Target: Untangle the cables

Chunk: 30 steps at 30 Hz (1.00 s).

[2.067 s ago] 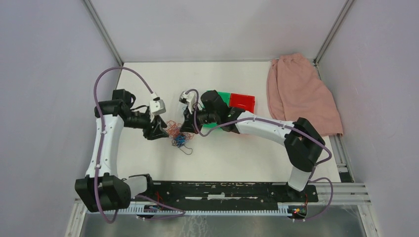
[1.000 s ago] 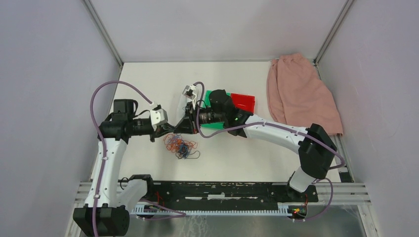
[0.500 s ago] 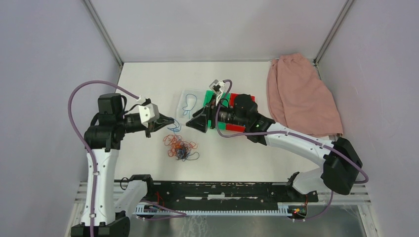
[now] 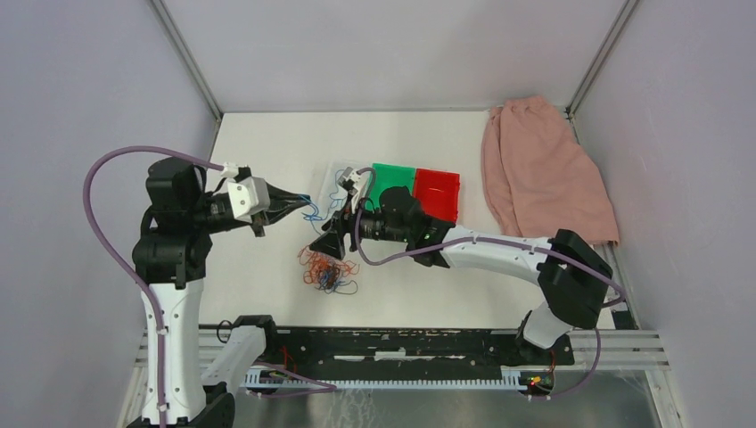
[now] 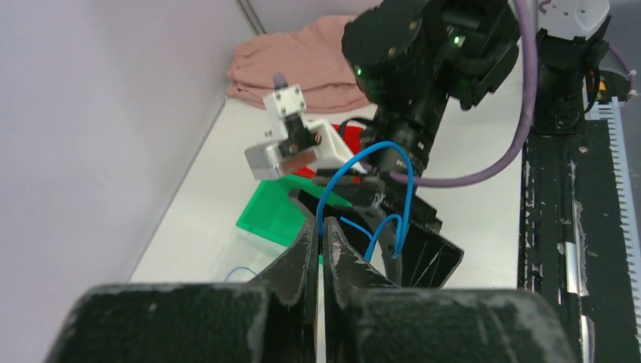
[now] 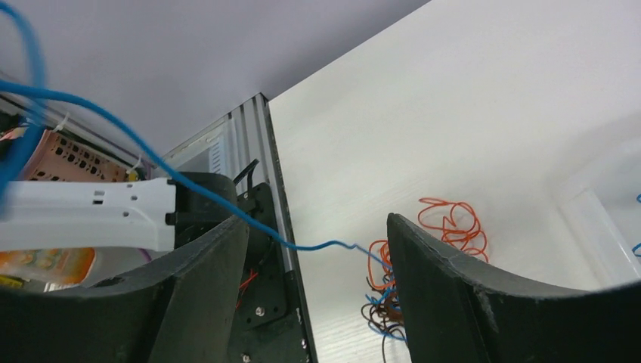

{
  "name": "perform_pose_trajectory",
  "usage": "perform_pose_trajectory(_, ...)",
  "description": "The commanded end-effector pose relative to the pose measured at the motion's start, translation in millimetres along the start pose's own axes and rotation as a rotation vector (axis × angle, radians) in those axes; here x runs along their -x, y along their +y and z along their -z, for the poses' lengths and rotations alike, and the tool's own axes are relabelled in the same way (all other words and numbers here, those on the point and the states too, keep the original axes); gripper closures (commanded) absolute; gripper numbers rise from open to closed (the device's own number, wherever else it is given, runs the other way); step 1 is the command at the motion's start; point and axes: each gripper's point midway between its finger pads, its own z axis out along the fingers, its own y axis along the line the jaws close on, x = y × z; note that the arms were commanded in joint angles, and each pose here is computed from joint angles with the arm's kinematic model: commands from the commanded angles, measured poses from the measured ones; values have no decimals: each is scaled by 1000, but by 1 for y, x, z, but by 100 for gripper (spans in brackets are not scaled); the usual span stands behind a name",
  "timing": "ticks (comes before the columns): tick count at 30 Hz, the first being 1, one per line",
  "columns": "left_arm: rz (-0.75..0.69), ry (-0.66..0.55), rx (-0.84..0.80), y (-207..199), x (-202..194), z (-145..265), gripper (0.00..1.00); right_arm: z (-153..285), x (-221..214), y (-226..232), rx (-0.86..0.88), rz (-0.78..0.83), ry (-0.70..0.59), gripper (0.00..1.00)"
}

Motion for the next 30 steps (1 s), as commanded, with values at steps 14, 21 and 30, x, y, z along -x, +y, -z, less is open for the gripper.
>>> perform_pose_trajectory(14, -212, -216, 45, 16, 118, 13, 97, -41, 4, -23, -50, -37, -76, 36)
perform_pose_trajectory(21, -251, -259, 82, 28, 138, 15, 97, -45, -21, -37, -78, -76, -50, 36)
perform_pose_trajectory(30, -388, -355, 231, 56, 190, 28, 97, -42, -64, -53, -95, -145, -9, 36)
